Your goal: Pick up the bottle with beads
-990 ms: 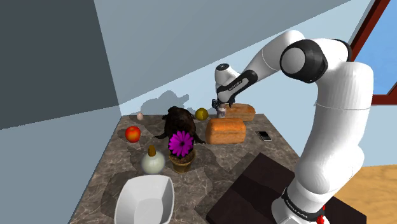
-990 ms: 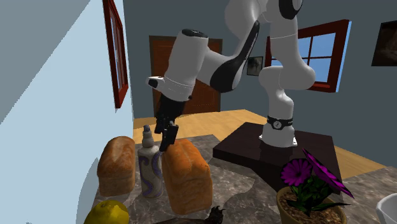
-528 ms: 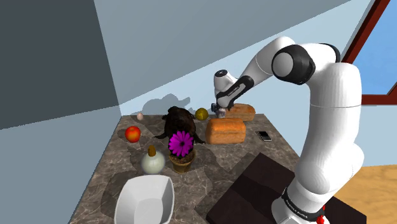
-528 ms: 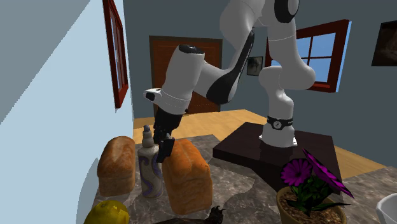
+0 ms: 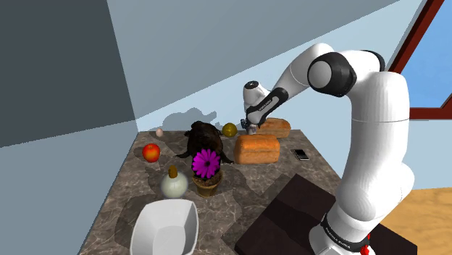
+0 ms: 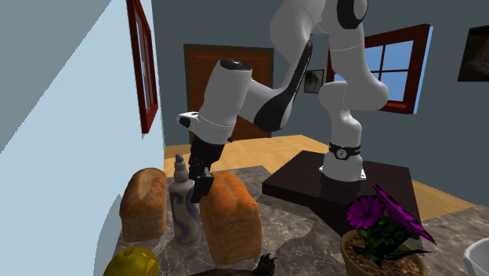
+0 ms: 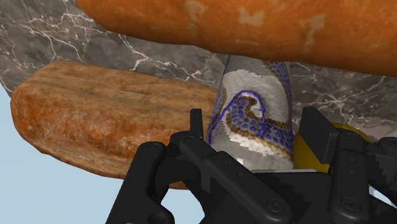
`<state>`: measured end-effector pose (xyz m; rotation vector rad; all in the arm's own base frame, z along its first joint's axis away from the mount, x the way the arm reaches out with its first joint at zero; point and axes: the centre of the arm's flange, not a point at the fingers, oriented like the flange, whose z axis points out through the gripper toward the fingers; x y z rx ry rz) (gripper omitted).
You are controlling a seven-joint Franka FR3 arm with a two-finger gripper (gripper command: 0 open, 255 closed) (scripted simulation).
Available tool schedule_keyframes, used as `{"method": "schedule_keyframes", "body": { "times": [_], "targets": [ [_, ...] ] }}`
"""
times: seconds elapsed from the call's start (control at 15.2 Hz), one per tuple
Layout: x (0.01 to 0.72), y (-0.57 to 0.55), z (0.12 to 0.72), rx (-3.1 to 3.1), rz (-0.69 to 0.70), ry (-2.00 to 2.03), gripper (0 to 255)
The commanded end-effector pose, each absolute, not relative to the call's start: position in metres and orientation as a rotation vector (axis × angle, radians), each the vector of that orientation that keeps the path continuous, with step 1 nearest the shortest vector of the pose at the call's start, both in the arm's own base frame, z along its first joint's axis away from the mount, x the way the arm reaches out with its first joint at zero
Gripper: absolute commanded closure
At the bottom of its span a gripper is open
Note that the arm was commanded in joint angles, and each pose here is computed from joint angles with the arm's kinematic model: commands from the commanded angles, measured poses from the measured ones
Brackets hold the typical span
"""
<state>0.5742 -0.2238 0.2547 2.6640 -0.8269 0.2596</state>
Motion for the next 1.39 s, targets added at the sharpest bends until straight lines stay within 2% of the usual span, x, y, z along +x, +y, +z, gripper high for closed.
{"method": "schedule_keyframes", "body": {
  "times": [0.0, 1.32],
  "targets": [
    [0.573, -0.224, 0.252, 2.665, 0.253, -0.827, 255],
    [0.573, -0.223, 0.333, 2.664, 0.253, -0.827, 255]
  ]
}}
